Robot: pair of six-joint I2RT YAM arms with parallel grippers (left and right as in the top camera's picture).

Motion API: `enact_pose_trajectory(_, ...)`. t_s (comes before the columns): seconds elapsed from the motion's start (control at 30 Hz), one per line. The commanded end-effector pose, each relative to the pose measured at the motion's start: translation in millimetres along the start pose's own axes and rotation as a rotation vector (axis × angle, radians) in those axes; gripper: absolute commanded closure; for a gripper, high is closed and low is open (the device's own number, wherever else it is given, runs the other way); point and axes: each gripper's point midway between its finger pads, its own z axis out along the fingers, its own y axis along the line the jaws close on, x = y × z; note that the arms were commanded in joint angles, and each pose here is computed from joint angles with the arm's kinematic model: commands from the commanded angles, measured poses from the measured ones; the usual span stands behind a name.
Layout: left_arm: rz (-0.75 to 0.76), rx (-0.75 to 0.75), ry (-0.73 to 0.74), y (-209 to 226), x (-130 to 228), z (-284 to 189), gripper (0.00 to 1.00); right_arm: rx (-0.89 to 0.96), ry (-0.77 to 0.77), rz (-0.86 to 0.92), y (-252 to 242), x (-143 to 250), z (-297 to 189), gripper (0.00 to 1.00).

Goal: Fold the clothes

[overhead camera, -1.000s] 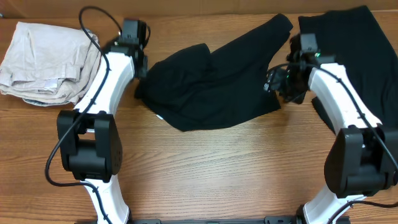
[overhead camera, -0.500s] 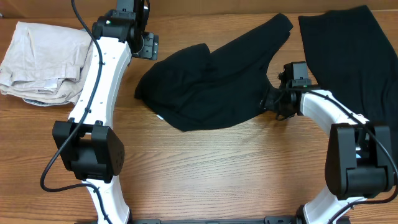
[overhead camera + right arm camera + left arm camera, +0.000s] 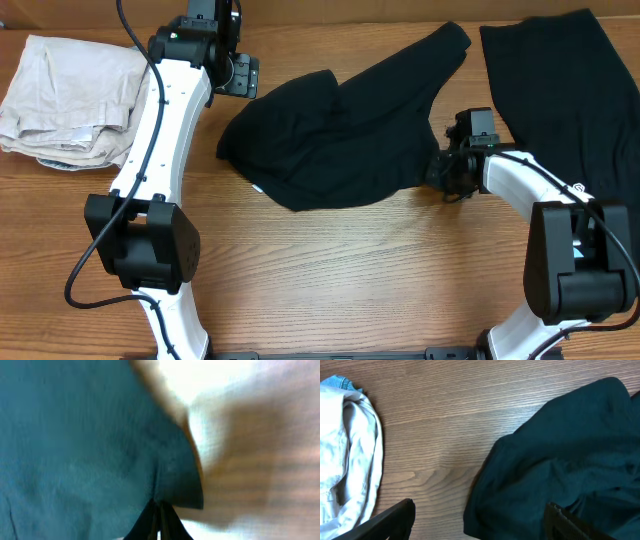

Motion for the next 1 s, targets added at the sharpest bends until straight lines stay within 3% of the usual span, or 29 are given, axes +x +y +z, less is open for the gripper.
enact_pose_trajectory(0.0, -0.006, 0.017, -0.026, -4, -8, -7, 0.17, -0.023, 0.091, 0.024, 9, 9, -6, 0.96)
enact_pose_trajectory(0.27, -0.008, 0.016, -0.026, -2, -8, -7, 0.16, -0.003, 0.243, -0.035, 38, 43, -40, 0.96)
enact_pose_trajectory(0.63, -0.005, -0.02, -0.045, 5, -12, -7, 0.11, 0.104, 0.544, -0.256, 99, 183, -66, 0.96)
enact_pose_trajectory(0.97, -0.062, -0.182, -0.082, 56, -21, -8, 0.03, -0.021, 0.686, -0.468, 169, 303, -79, 0.96)
